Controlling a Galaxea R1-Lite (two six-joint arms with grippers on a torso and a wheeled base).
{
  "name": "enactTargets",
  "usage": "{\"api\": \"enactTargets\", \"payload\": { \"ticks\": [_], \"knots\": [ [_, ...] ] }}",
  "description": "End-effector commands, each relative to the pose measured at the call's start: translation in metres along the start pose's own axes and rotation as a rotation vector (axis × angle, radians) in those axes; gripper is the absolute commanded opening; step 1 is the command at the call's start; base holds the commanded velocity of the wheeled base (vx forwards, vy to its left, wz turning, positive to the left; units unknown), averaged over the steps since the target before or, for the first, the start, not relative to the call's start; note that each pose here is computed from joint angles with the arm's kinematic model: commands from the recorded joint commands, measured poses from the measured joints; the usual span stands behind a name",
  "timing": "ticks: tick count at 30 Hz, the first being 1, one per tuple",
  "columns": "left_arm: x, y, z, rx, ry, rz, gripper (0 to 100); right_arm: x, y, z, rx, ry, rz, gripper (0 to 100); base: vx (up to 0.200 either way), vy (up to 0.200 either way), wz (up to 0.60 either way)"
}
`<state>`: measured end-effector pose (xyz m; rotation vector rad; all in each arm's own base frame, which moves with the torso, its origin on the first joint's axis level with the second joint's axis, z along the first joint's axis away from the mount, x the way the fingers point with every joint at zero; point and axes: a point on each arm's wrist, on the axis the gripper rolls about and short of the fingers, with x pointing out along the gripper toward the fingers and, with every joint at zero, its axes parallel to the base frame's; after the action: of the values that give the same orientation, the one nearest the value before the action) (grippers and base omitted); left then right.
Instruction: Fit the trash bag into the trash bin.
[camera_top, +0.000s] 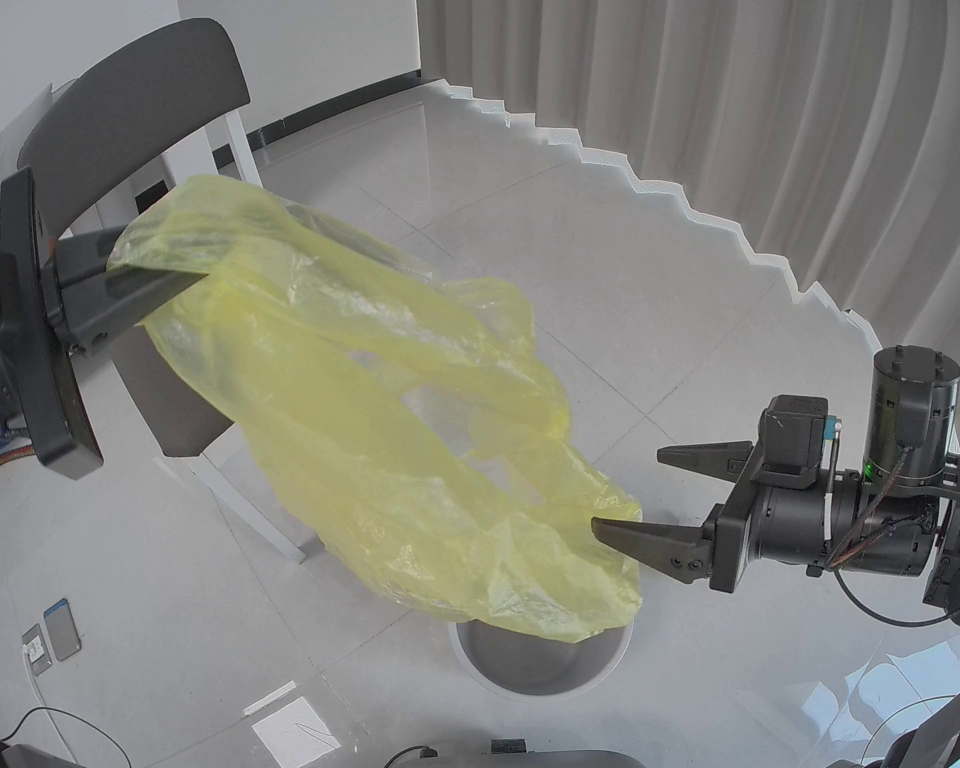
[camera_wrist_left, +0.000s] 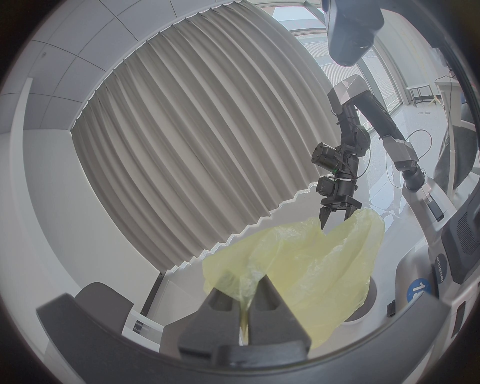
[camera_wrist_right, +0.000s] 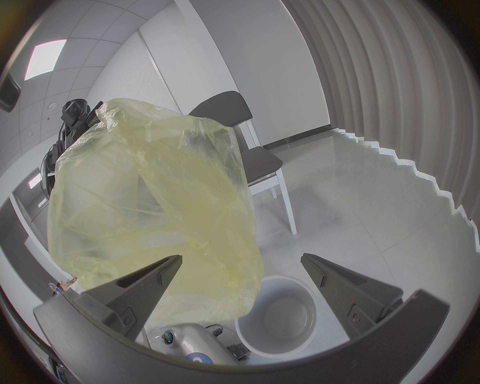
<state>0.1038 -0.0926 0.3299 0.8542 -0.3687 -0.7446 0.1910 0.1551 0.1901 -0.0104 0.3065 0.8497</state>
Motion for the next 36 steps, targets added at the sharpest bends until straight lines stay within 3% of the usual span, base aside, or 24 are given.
{"api": "enactTargets", "payload": {
  "ticks": [1, 23, 24, 36],
  "knots": [
    [-0.001, 0.001, 0.001, 0.0, -0.004, 0.003, 0, 0.008, -0.001, -0.001, -0.003, -0.002, 0.004, 100, 0.0, 0.0, 0.0],
    [0.0, 0.003, 0.003, 0.001, -0.01, 0.013, 0, 0.037, 0.002, -0.025, -0.002, 0.072, 0.033, 100, 0.0, 0.0, 0.0],
    [0.0, 0.003, 0.003, 0.001, -0.01, 0.013, 0, 0.037, 0.002, -0.025, -0.002, 0.072, 0.033, 0, 0.0, 0.0, 0.0],
    [0.002, 0.005, 0.003, -0.033, -0.016, 0.02, 0, 0.033, 0.001, -0.028, 0.003, 0.072, 0.012, 0, 0.0, 0.0, 0.0]
  ]
}}
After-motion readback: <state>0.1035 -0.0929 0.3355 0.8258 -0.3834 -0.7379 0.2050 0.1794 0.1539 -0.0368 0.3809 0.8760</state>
